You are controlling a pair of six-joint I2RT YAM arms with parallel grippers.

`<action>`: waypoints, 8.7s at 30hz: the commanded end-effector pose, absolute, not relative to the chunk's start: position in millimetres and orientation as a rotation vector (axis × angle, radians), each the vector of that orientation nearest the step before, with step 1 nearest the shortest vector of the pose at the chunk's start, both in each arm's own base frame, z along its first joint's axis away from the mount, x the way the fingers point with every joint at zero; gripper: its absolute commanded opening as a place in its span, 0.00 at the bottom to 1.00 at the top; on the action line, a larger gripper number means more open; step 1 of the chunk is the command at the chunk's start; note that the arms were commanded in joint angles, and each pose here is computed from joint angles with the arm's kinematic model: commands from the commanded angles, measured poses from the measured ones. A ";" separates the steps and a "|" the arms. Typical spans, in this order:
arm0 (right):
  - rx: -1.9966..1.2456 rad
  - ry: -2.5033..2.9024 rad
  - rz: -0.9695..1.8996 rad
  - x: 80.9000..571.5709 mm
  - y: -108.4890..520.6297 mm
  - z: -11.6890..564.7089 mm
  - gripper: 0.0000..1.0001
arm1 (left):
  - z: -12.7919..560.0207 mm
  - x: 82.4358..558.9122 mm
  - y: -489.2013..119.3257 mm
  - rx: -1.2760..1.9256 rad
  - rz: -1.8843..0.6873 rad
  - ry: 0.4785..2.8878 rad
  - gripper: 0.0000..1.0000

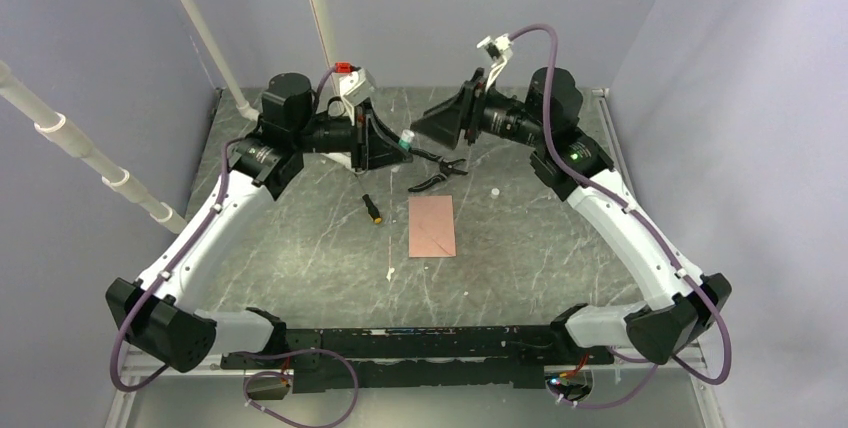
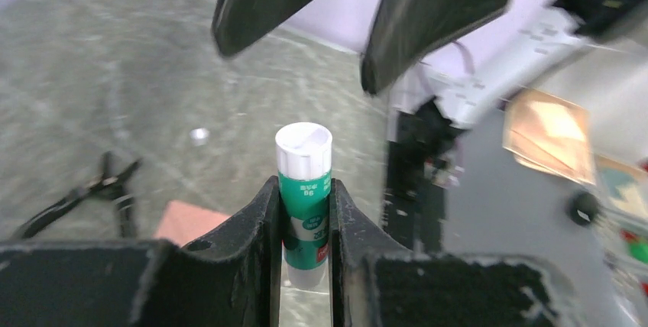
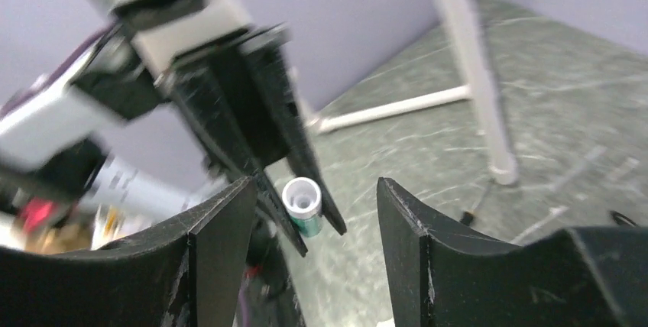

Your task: Place the letter into the envelope and seal it

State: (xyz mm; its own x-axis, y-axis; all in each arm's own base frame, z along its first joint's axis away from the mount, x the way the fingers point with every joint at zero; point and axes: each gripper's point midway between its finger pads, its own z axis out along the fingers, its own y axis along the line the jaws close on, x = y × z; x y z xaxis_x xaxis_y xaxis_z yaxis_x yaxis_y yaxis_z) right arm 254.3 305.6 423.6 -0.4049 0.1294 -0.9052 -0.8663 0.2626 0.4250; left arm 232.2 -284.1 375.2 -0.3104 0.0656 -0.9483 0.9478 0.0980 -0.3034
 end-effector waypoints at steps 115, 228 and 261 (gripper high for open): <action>-0.470 1.542 1.274 278.3 324.5 466.3 0.77 | 430.8 243.4 -282.8 0.971 -1.239 1.342 0.02; -1.055 1.494 0.677 285.5 305.4 380.1 0.00 | 393.7 276.2 -281.1 0.317 -1.646 1.955 0.41; 0.350 2.499 0.134 374.0 108.9 150.6 0.72 | 331.4 337.0 -202.9 -0.052 -0.910 1.934 0.02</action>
State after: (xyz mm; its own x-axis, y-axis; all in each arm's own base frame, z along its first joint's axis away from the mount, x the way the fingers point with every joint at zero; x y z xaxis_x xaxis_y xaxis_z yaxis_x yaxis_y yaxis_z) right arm 383.6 143.3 217.6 -0.6730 0.2358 -0.7011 0.0031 0.9487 0.3162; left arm 334.8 -197.8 310.7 -0.5940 -0.3955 -0.7005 0.2411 0.7432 -0.6241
